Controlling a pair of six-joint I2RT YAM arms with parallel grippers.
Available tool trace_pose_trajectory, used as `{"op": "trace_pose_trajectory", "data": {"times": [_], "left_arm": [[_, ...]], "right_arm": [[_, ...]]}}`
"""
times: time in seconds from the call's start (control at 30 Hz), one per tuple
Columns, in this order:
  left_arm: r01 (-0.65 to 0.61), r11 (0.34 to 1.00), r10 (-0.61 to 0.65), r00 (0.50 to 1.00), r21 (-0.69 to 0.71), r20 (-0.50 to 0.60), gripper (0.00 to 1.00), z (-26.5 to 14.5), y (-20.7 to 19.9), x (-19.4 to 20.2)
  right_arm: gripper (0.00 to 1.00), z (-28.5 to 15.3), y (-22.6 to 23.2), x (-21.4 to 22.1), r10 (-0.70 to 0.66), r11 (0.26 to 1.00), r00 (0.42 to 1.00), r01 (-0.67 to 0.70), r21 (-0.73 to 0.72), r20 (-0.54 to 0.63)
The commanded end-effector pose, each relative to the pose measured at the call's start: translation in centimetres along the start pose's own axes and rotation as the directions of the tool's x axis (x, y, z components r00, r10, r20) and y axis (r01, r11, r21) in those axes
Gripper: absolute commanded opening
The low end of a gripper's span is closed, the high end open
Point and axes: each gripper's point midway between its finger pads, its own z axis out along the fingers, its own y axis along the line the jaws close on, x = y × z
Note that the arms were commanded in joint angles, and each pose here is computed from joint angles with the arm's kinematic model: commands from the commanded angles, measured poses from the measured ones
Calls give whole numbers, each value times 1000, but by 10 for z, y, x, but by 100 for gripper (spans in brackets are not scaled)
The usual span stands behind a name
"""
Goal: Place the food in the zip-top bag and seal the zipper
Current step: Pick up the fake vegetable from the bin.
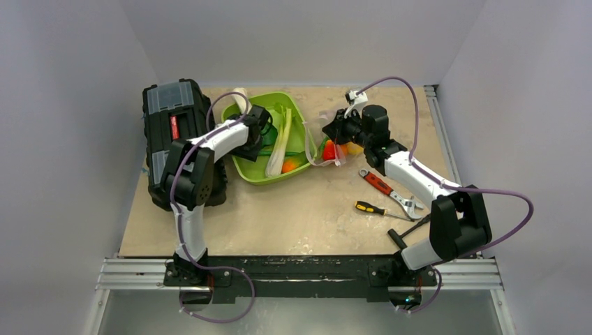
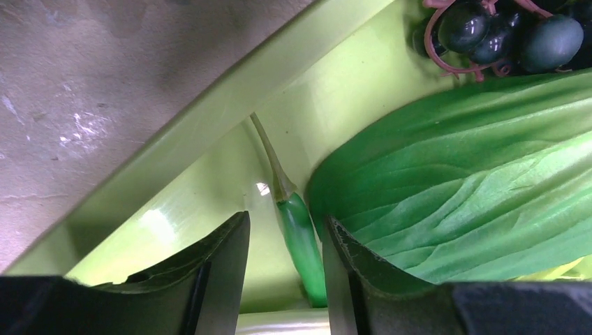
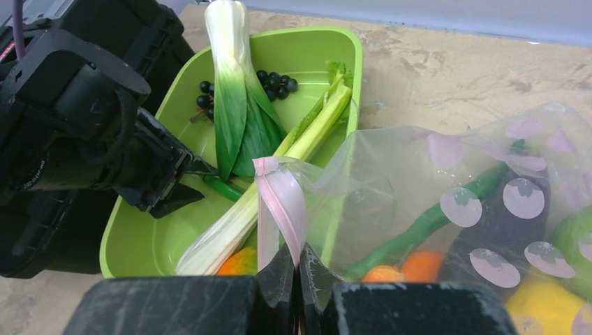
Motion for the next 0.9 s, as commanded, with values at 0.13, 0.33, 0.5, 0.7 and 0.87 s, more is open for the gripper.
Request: {"op": "trace_pose_trajectory", "data": {"times": [0.13,0.33,0.5,0.7,0.87], "left_arm": [[96,994,-95,995,-52,22,39,12,2,-3],[71,995,-67,996,-76,57,33,9,11,-7],[66,995,-60,994,-69,89,11,5,15,-15],[6,1000,-6,988,0,154,1,-20,4,-37],[-50,995,30,975,85,221,0,-58,-6,-60]], "right_arm": [[0,2,9,-14,-18,999,999,20,-43,42],[0,2,8,-13,-17,999,999,19,-42,40],[0,2,9,-13,-18,999,999,19,-42,42],[0,2,9,-14,-17,999,999,19,-43,45],[0,2,13,-14,-19,998,999,22,-64,43]]}}
